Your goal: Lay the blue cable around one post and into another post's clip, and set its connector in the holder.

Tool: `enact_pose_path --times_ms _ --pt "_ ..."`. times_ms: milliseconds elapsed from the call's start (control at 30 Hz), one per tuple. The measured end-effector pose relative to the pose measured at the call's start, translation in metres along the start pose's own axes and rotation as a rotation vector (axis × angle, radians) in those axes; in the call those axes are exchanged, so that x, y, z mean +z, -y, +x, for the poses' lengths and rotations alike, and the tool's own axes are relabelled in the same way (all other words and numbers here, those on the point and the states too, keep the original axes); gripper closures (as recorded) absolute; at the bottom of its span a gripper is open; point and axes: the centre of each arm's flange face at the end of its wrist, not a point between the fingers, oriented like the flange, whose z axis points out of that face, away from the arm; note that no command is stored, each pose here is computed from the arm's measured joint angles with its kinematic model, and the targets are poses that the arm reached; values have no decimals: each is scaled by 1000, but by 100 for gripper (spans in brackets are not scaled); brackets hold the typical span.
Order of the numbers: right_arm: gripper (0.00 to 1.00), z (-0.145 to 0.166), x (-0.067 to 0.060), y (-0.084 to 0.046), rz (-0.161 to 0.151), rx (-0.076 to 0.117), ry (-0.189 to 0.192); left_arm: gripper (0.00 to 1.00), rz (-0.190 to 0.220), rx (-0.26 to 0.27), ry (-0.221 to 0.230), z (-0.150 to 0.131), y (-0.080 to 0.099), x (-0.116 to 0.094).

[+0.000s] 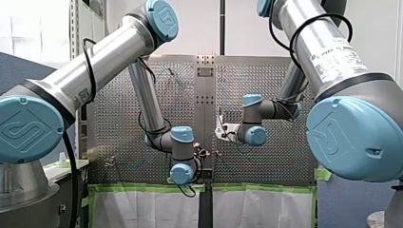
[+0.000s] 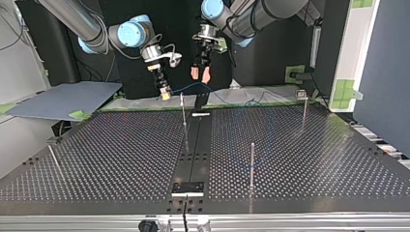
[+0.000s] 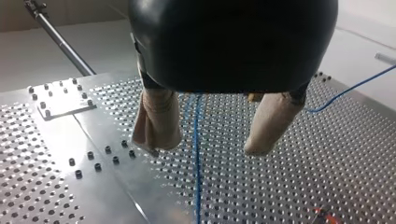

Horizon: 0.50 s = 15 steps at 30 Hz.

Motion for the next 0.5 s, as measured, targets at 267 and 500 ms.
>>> enact_pose_path --times_ms 267,500 --pt "100 -2 -3 3 6 -10 20 0 10 16 4 0 4 12" --pt "100 4 -15 8 13 -17 23 0 11 24 -12 1 6 17"
